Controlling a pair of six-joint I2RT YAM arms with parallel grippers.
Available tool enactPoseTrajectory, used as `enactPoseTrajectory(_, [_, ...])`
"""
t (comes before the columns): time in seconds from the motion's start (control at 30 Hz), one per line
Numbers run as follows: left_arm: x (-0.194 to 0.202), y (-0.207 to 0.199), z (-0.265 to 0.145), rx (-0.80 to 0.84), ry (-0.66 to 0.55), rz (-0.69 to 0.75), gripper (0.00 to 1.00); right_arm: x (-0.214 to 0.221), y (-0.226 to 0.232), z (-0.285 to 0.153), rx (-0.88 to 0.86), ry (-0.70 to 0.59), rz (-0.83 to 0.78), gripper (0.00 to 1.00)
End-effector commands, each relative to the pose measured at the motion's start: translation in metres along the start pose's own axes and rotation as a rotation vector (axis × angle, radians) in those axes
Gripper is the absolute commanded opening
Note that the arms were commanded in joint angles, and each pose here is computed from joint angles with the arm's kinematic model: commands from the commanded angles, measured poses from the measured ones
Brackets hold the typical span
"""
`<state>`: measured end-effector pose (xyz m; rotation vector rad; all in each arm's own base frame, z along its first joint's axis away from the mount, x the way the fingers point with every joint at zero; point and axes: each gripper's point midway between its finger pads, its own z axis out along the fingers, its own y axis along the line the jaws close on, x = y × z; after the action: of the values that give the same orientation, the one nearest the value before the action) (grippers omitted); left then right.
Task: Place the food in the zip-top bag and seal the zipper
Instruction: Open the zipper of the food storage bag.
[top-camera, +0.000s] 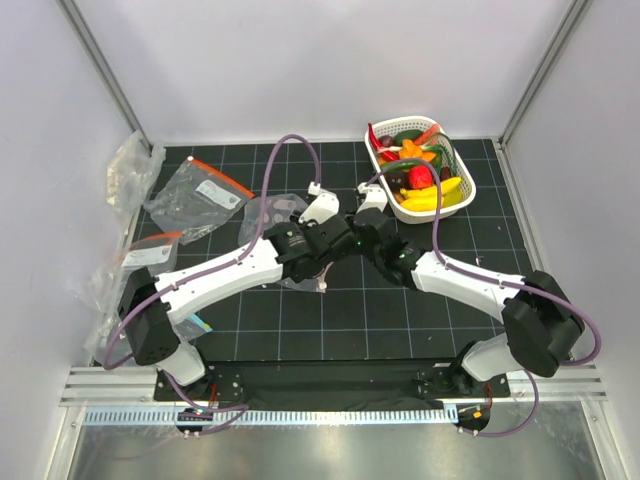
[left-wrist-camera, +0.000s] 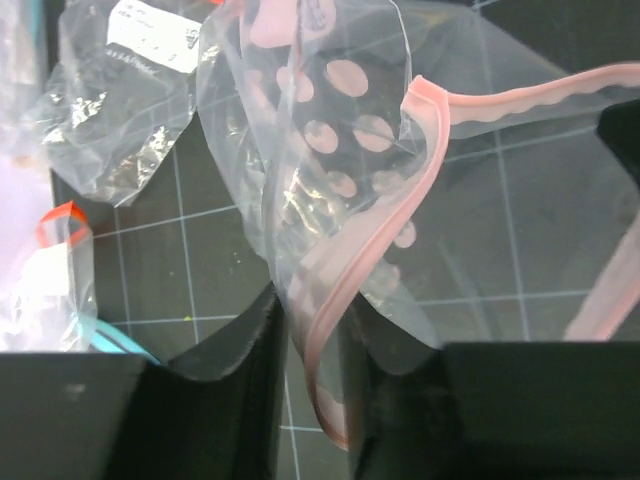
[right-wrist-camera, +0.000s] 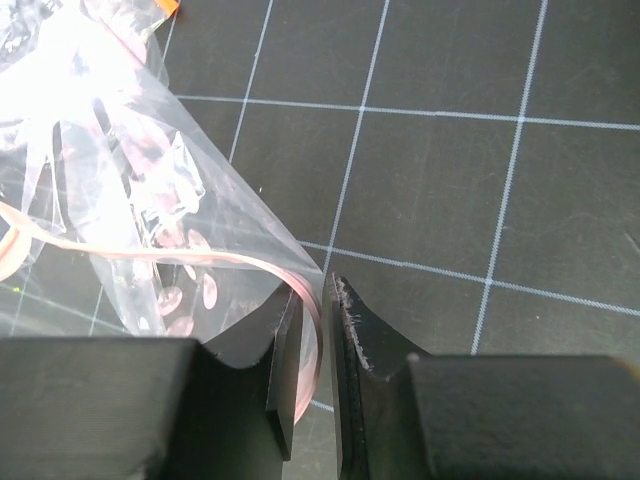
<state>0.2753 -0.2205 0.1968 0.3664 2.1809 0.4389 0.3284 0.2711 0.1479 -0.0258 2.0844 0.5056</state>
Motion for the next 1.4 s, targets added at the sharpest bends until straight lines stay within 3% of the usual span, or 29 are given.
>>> enactPoseTrajectory(0.0, [-0.024,0.002,-0.009,0.089,-0.062,-0.113,0.28,-0.021,0.013,-0.008,-0.066,-0.067,0.044,0.24])
enactPoseTrajectory(0.1, [-0.023,0.006,-0.009,0.076,-0.072,-0.118,0.0,-0.019,0.013,-0.009,-0.081,-0.062,0.05,0.19])
enactPoseTrajectory(0.17, [-0.025,0.009,-0.008,0.059,-0.084,-0.123,0.0,-0.019,0.015,-0.008,-0.108,-0.063,0.065,0.01])
enactPoseTrajectory(0.3, [-0.024,0.009,-0.009,0.064,-0.079,-0.127,0.0,-0.021,0.016,-0.009,-0.159,-0.053,0.094,0.01])
enactPoseTrajectory(0.33, [-0.024,0.009,-0.009,0.066,-0.08,-0.127,0.0,-0.022,0.016,-0.01,-0.167,-0.056,0.095,0.07])
enactPoseTrajectory(0.37, [-0.025,0.009,-0.009,0.063,-0.083,-0.13,0.0,-0.022,0.019,-0.013,-0.194,-0.059,0.098,0.27])
enactPoseTrajectory(0.4, [-0.024,0.009,-0.008,0.061,-0.083,-0.129,0.0,-0.024,0.021,-0.014,-0.215,-0.065,0.088,0.32])
enactPoseTrajectory(0.8, [-0.03,-0.009,0.003,0.049,-0.062,-0.081,0.0,-0.036,0.024,-0.025,-0.234,-0.084,0.058,0.49])
enactPoseTrajectory(1.13, [-0.033,-0.02,0.021,0.103,-0.014,-0.088,0.0,-0.068,0.008,-0.056,-0.203,-0.227,0.045,0.57])
enactPoseTrajectory(1.37, [-0.03,-0.021,0.025,0.115,-0.009,-0.101,0.0,-0.093,-0.046,-0.073,-0.005,-0.343,0.089,0.57])
